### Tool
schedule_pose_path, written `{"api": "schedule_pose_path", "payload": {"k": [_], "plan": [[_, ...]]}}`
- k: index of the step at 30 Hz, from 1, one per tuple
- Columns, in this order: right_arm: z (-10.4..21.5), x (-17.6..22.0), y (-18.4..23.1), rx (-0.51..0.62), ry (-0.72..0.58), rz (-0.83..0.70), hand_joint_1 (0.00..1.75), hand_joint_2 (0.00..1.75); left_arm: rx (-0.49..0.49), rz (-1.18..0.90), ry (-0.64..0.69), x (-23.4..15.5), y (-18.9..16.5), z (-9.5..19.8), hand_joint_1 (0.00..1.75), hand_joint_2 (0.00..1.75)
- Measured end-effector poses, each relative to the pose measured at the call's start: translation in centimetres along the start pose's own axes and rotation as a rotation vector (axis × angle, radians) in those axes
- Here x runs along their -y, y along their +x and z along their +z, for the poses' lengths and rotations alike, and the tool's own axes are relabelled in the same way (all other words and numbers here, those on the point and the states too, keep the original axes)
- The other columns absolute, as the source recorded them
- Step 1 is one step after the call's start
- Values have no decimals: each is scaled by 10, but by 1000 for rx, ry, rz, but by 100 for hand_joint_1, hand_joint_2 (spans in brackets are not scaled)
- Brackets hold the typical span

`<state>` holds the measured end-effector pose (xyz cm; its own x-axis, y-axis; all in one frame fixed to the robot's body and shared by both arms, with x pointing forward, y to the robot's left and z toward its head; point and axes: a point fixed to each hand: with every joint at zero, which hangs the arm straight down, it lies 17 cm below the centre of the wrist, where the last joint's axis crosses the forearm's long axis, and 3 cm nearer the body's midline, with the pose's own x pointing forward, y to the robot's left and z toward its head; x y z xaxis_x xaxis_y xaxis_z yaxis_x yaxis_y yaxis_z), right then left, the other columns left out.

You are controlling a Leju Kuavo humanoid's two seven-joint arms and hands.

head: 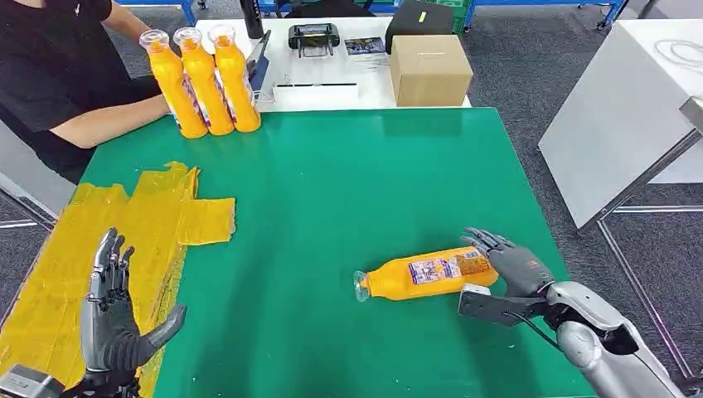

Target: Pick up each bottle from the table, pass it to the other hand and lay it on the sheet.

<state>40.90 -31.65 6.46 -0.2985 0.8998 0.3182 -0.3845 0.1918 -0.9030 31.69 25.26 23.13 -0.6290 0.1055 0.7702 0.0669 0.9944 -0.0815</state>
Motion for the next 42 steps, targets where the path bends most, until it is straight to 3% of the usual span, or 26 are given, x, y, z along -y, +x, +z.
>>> {"api": "schedule_pose_path", "payload": {"k": [10,20,21,22,23,24,42], "plan": [[-7,-6,0,-1,53,-4,0,175,1,5,-6,0,0,-1,0,175],[-55,-54,-10,-32,245,21,0,175,3,45,-40,15,-12,-15,0,175],[-57,-55,-11,-35,253,20,5,175,3,48,-43,17,-12,-16,0,175],[-58,-58,-13,-40,270,17,58,175,3,50,-45,17,-13,-16,0,175],[-60,-58,-13,-42,286,14,155,175,1,51,-45,17,-14,-17,0,175],[-60,-60,-13,-43,306,11,169,175,-2,53,-47,17,-15,-17,0,175],[-61,-84,-33,-78,455,50,175,175,-28,80,-61,24,-31,-22,0,175]]}}
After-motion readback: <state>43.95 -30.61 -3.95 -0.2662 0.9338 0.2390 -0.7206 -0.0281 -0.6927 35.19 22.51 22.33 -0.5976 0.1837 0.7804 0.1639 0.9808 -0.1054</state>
